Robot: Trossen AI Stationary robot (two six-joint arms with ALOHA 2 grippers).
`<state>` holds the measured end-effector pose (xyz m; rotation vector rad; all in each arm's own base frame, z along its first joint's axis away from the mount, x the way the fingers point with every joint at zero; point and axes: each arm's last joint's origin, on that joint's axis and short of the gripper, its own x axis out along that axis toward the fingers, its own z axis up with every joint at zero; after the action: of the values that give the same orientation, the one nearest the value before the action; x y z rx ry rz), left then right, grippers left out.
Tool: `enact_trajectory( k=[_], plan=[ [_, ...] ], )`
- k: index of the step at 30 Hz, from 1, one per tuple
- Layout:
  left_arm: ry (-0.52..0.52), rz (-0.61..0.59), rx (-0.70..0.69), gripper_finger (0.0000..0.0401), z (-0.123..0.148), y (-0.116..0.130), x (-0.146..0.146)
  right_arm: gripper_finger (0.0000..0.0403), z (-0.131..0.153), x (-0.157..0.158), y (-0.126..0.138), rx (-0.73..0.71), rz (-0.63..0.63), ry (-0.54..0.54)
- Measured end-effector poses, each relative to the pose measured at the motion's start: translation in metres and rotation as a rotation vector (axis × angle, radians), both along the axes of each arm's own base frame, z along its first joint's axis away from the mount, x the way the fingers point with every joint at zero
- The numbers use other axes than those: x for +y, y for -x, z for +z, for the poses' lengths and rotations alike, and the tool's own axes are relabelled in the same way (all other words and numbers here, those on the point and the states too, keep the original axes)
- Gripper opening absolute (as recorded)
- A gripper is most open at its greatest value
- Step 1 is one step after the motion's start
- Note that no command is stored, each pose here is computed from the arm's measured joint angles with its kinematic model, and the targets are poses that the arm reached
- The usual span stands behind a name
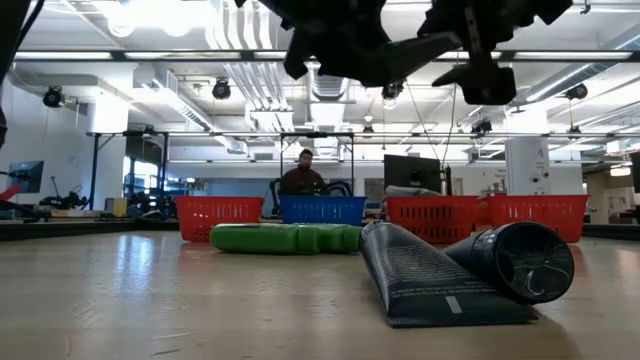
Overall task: Pick & Place Travel size toiletries
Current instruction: Put the gray deodorant into the middle red bin
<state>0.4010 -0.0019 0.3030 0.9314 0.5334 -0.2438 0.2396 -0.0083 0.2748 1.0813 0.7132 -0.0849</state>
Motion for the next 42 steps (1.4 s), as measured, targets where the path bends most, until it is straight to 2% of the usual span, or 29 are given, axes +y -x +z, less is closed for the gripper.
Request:
enact_trajectory(
  k=[9,18,24,42],
  plan=[
    [-0.027,-0.017,-0.001,0.0209,-0.001,0.0,-0.008,0.025,0.003,0.001,-0.002,-0.04,0.043,-0.036],
    [-0.026,-0.031,-0.012,0.0213,-0.002,-0.002,-0.014,0.0279,-0.006,0.001,-0.011,0.002,0.032,-0.091],
    [-0.026,-0.02,-0.006,0.0211,-0.003,-0.002,-0.014,0.0286,-0.006,0.001,-0.015,-0.017,0.044,-0.088],
    [-0.012,0.0,0.004,0.0216,-0.005,-0.001,-0.014,0.0163,-0.006,0.001,-0.016,-0.021,0.029,-0.102]
  ],
)
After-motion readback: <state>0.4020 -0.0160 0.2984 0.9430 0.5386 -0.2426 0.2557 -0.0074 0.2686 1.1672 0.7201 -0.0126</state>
